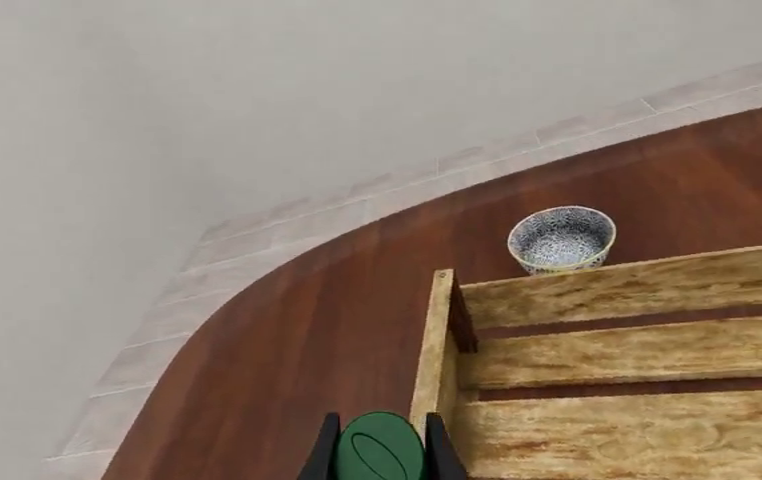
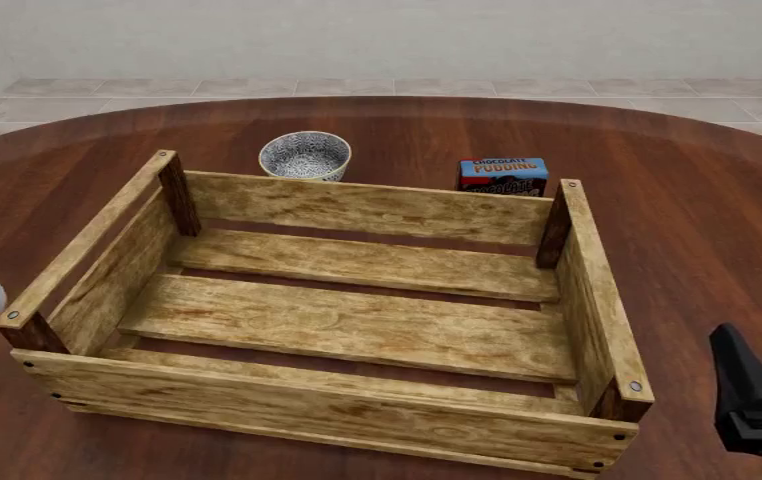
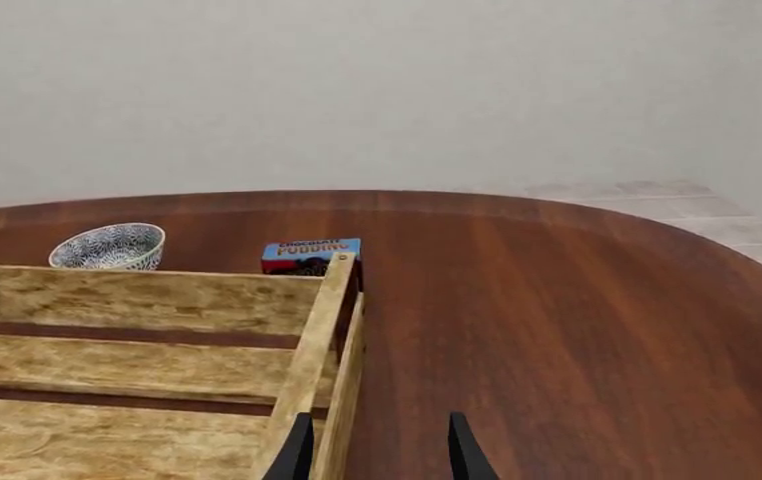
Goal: Pick up the salad dressing and put it in the tray.
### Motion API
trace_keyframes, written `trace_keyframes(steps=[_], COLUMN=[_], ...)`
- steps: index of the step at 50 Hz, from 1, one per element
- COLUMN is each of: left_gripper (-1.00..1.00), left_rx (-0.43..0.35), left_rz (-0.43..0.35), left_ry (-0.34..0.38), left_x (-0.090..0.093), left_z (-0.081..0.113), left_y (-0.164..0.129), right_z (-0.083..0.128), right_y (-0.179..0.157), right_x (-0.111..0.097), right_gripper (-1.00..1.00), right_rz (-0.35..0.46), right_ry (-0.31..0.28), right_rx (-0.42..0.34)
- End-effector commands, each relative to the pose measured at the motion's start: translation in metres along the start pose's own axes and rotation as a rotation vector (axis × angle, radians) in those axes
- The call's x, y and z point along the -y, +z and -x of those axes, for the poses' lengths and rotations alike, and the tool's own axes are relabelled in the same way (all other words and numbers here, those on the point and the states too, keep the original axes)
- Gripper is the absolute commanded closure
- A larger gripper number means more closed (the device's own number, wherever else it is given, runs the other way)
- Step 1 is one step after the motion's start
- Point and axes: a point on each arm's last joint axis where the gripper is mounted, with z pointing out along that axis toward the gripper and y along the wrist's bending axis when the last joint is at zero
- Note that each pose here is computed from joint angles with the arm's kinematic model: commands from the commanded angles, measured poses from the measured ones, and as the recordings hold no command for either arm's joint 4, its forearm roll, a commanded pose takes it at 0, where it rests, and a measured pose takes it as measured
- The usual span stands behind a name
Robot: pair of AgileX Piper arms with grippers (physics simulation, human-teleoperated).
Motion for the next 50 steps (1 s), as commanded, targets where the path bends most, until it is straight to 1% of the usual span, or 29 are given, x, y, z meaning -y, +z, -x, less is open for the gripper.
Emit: trace_keyframes(steps=[1,4,7,10,13,15,17,21,22,25,29,31,32,35,39,45,50], left_gripper=[1.0,1.0,1.0,1.0,1.0,1.0,1.0,1.0,1.0,1.0,1.0,1.0,1.0,1.0,1.0,1.0,1.0], left_rx=[0.06,0.059,0.071,0.092,0.108,0.116,0.139,0.146,0.15,0.144,0.143,0.141,0.147,0.143,0.138,0.114,0.102], left_rz=[-0.105,-0.119,-0.148,-0.175,-0.188,-0.184,-0.197,-0.217,-0.234,-0.246,-0.285,-0.293,-0.304,-0.323,-0.338,-0.363,-0.386], left_ry=[0.03,0.026,0.019,0.028,0.025,0.022,0.043,0.039,0.037,0.036,0.013,0.012,0.023,0.018,0.022,0.0,-0.011], left_x=[0.001,0.002,0.004,0.007,0.007,0.007,0.008,0.012,0.015,0.018,0.027,0.029,0.033,0.039,0.046,0.06,0.07], left_z=[0.027,0.03,0.035,0.041,0.047,0.053,0.057,0.065,0.068,0.069,0.076,0.076,0.077,0.081,0.083,0.085,0.088], left_y=[0.014,0.019,0.027,0.035,0.037,0.042,0.045,0.058,0.062,0.07,0.085,0.088,0.094,0.105,0.116,0.144,0.157], right_z=[0.0,0.0,0.0,0.0,0.0,0.0,0.0,0.0,0.0,0.0,0.0,0.0,0.0,0.0,0.0,0.0,0.0], right_y=[0.0,0.0,0.001,0.0,0.0,0.0,0.0,0.001,0.001,0.001,0.0,0.0,0.0,0.0,0.001,0.0,0.0], right_x=[0.0,0.0,0.0,0.0,0.0,0.0,0.0,0.0,0.0,0.0,0.0,0.0,0.0,0.0,0.0,0.0,0.0], right_gripper=[-1.0,-1.0,-1.0,-1.0,-1.0,-1.0,-1.0,-1.0,-1.0,-1.0,-1.0,-1.0,-1.0,-1.0,-1.0,-1.0,-1.0], right_rz=[0.0,-0.001,-0.002,0.0,0.002,0.003,0.002,0.001,0.001,0.001,-0.002,-0.002,-0.003,-0.005,-0.007,-0.006,-0.005], right_ry=[0.002,0.004,0.005,0.002,0.001,0.001,0.003,0.006,0.006,0.007,0.01,0.01,0.01,0.012,0.015,0.014,0.014], right_rx=[0.0,-0.001,-0.001,0.001,0.001,0.001,0.0,-0.001,-0.001,-0.001,0.0,0.0,0.0,0.0,0.0,0.001,0.001])
